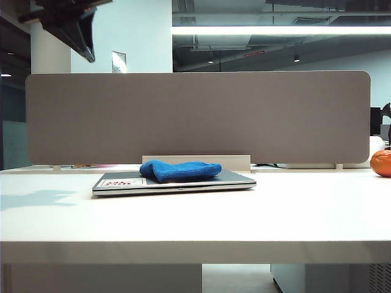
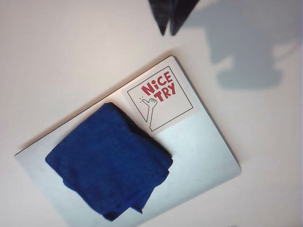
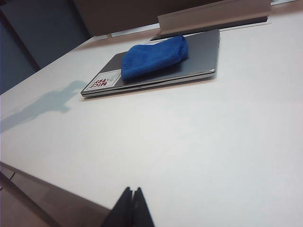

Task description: Pick up the blue rag and put it over the laptop.

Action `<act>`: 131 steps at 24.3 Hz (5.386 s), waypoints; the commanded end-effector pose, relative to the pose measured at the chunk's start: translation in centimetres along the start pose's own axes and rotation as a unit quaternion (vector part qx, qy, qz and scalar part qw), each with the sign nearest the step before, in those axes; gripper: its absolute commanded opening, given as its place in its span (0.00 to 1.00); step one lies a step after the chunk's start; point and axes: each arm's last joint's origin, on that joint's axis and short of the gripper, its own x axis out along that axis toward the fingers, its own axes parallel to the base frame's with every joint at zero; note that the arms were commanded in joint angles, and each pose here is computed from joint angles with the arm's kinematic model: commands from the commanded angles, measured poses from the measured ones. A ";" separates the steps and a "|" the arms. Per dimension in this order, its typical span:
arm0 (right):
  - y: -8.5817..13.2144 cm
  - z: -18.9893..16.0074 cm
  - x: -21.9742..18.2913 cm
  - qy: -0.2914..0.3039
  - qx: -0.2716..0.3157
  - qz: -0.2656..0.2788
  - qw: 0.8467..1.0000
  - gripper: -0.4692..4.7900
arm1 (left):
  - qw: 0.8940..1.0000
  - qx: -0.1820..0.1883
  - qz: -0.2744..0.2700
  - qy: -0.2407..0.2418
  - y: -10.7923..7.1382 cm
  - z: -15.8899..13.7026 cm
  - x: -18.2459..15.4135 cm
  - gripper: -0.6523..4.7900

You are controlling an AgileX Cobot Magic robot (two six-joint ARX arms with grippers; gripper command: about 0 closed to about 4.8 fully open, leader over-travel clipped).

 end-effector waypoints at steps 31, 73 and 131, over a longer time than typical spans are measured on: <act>0.0 0.1 0.0 -0.008 -0.004 -0.002 1.000 0.09 | 0.989 -0.075 -0.006 -0.124 -1.5 -23.7 -2.5 0.11; 0.0 0.1 0.0 -0.008 -0.004 -0.002 1.000 0.09 | 0.890 -0.083 0.158 -0.420 0.9 -31.1 -2.4 0.11; -0.2 0.4 0.0 -0.030 -0.064 -0.047 0.996 0.09 | 0.896 -0.060 0.154 -0.413 0.6 -32.9 -1.5 0.11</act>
